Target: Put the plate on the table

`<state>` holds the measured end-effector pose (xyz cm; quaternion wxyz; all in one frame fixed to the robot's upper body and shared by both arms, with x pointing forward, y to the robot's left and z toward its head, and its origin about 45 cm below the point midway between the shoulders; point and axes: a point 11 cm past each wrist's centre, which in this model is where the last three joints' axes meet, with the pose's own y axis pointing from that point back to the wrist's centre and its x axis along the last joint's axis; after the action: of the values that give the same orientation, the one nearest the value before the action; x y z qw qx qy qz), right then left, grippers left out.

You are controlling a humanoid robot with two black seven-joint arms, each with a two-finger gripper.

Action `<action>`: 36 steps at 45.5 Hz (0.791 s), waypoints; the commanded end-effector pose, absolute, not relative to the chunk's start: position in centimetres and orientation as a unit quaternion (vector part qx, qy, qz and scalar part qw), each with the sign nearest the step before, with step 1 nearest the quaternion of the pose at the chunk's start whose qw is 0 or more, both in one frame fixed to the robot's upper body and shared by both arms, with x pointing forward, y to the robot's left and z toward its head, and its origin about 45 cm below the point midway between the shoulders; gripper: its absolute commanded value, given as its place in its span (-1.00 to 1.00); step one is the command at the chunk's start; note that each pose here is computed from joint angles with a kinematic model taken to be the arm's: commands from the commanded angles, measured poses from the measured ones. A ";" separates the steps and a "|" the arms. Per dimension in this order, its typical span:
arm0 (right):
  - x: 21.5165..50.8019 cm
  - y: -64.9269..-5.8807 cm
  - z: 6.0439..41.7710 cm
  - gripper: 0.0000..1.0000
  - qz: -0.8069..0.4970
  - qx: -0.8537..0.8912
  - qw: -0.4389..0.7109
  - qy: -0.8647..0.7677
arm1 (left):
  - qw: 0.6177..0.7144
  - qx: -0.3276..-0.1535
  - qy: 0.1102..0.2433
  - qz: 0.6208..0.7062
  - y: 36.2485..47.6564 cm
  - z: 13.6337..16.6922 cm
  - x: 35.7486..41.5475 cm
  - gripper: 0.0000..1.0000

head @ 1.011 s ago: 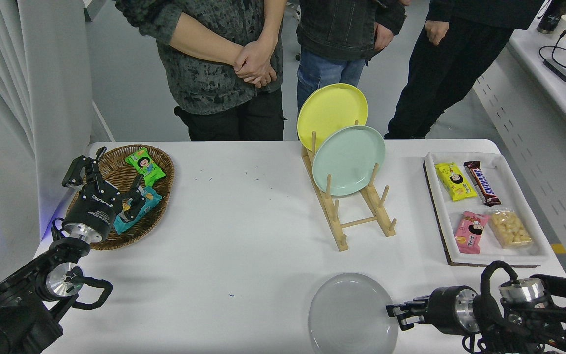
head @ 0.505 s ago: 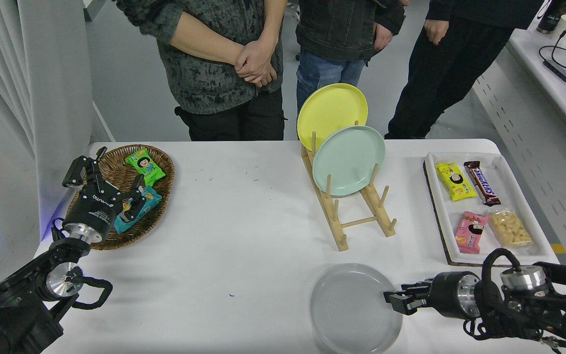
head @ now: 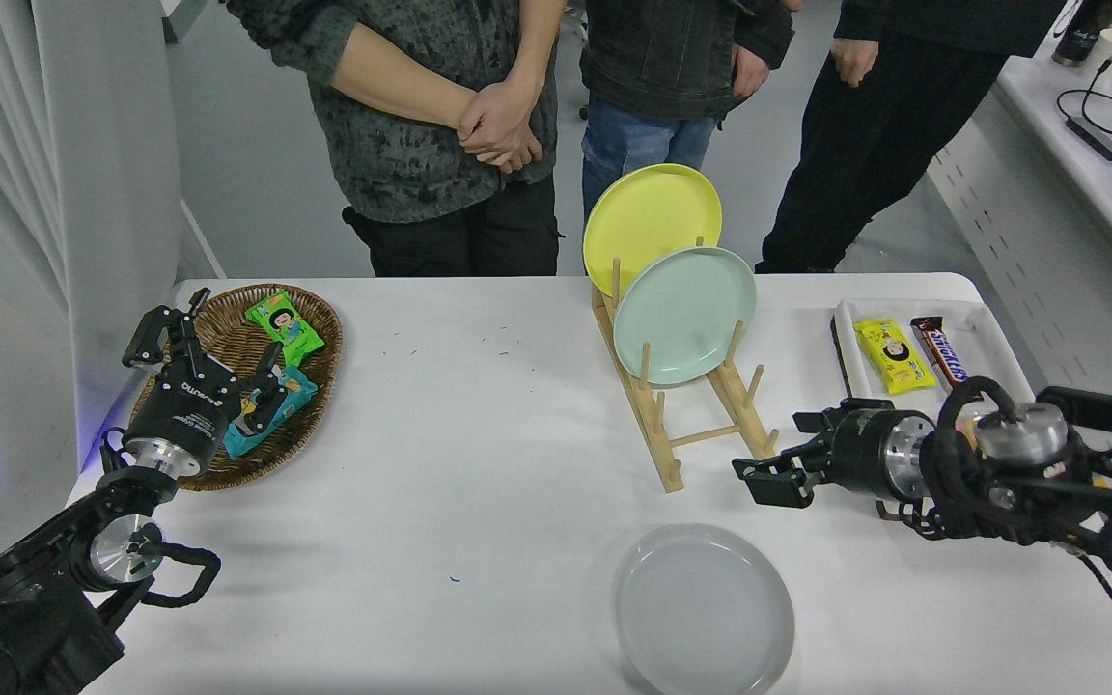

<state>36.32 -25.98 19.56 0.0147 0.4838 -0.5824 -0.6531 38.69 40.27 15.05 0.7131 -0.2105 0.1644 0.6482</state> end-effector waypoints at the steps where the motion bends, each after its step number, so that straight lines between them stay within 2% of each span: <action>1: 39.7 -25.3 23.9 0.96 -0.528 0.602 0.042 -0.598 | 0.713 -0.211 0.164 0.648 40.3 15.07 38.69 0.96; 16: 45.7 -24.3 28.5 0.96 -0.249 0.789 0.071 -0.558 | 0.713 -0.211 0.164 0.648 40.3 15.07 38.69 0.96; 24: 47.7 -25.8 30.2 0.96 -0.209 0.818 0.035 -0.534 | 0.713 -0.211 0.164 0.648 40.3 15.07 38.69 0.96; 31: 47.3 -26.1 28.1 0.96 -0.235 0.812 0.003 -0.534 | 0.713 -0.211 0.164 0.648 40.3 15.07 38.69 0.96; 36: 47.0 -26.5 27.6 0.97 -0.280 0.793 -0.083 -0.534 | 0.713 -0.211 0.164 0.648 40.3 15.07 38.69 0.96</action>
<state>46.83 -25.45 28.42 0.0081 0.7994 -0.5424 -0.2583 38.69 40.29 15.07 0.7129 -0.2108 0.1642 0.6484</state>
